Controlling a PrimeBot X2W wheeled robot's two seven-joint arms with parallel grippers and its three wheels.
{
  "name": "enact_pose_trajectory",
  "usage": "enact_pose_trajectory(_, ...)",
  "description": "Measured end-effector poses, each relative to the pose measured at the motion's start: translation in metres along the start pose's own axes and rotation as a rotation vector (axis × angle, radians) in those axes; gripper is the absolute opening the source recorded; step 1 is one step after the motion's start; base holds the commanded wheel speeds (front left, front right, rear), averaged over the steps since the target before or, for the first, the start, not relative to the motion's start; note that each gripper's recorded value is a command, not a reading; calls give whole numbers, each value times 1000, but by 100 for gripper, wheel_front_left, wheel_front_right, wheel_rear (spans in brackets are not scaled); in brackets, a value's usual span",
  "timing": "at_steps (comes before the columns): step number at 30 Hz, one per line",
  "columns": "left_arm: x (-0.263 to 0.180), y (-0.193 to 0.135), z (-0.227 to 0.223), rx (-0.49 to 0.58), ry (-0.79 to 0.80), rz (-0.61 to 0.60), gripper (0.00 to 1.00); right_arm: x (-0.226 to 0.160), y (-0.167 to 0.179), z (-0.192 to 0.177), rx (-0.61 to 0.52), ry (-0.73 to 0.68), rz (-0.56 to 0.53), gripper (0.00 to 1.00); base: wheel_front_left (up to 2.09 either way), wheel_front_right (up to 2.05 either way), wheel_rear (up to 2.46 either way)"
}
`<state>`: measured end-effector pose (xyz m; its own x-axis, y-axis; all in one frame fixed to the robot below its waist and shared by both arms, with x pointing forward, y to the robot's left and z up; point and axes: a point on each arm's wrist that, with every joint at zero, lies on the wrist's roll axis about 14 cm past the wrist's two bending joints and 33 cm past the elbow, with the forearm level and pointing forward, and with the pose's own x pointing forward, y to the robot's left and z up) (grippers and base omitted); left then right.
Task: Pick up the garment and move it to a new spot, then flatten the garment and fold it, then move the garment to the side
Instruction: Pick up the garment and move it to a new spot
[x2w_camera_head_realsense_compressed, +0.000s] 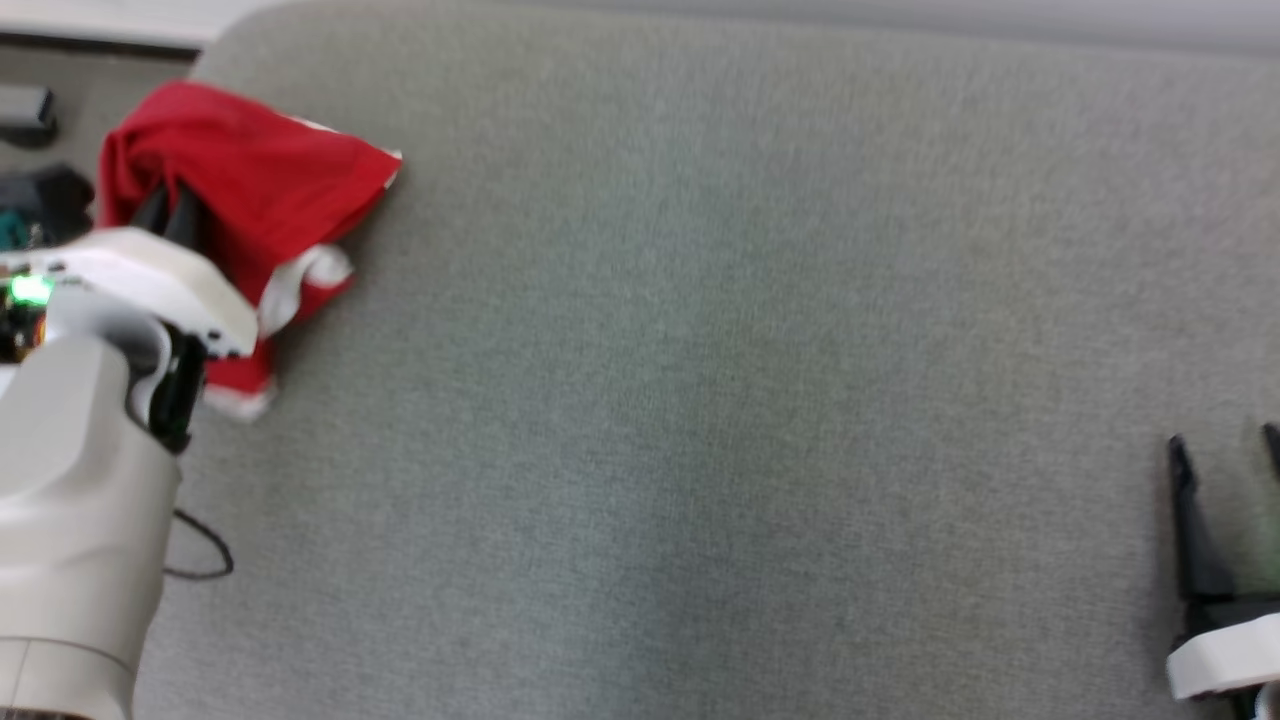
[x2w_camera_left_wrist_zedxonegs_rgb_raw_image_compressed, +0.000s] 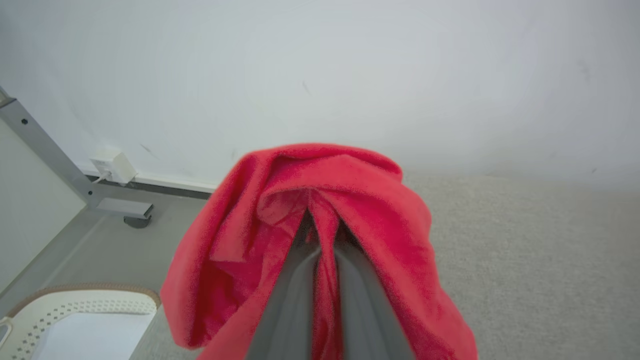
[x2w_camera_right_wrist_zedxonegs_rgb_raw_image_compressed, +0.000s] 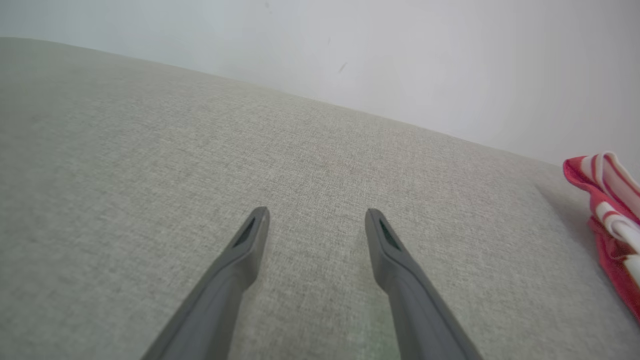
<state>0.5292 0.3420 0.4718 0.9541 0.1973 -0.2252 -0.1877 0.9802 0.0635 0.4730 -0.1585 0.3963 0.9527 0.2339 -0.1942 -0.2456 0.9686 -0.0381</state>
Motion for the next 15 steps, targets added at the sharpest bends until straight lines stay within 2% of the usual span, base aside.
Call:
enact_pose_trajectory(9, -31, -67, 130, 19, -299, -216, 0, -28, 13, 33, 43, -80, -16, 100, 0, 0, 0)
enact_pose_trajectory(15, -83, -142, 175, -89, -386, -459, 0, -54, 11, 49, 75, -123, -59, 100, 0, 0, 0)
